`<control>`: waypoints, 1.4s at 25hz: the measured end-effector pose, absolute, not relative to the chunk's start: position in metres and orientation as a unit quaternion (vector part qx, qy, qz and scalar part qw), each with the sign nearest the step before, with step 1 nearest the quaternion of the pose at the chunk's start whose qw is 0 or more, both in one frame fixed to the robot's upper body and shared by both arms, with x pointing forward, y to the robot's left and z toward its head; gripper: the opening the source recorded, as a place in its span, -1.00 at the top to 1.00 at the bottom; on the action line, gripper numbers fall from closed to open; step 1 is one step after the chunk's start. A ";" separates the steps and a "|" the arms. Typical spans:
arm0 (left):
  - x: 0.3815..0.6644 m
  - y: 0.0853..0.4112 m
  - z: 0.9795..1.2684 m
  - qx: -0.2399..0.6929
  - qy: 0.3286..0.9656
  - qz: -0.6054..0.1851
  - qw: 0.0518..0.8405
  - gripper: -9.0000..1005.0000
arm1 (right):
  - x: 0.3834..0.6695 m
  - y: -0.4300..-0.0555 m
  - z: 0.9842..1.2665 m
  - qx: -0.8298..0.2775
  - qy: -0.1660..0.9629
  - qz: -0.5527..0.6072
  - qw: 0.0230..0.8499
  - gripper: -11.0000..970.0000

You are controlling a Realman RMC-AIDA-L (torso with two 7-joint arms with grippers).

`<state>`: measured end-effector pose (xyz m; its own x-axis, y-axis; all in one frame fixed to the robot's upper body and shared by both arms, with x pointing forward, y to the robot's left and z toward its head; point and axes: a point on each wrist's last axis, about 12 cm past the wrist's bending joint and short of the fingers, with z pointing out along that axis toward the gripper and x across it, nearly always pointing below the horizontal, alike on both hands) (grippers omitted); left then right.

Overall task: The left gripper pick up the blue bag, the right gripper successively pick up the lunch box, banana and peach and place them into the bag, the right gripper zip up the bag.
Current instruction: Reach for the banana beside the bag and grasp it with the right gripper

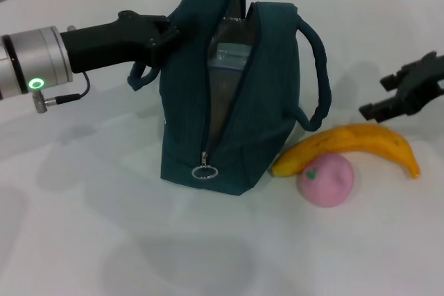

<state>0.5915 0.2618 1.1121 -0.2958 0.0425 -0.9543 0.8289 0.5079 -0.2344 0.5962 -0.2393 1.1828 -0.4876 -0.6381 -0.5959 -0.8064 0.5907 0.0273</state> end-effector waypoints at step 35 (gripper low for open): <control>0.598 0.248 1.114 0.319 0.699 -0.386 0.510 0.91 | 0.602 -0.193 1.144 -0.512 0.839 0.062 0.174 -0.49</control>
<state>0.5977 0.2481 1.1139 -0.2758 0.0519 -0.9598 0.8405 0.4975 -0.2146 0.6024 -0.1929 1.1436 -0.4150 -0.8378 -0.3547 -0.8808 0.4677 -0.0741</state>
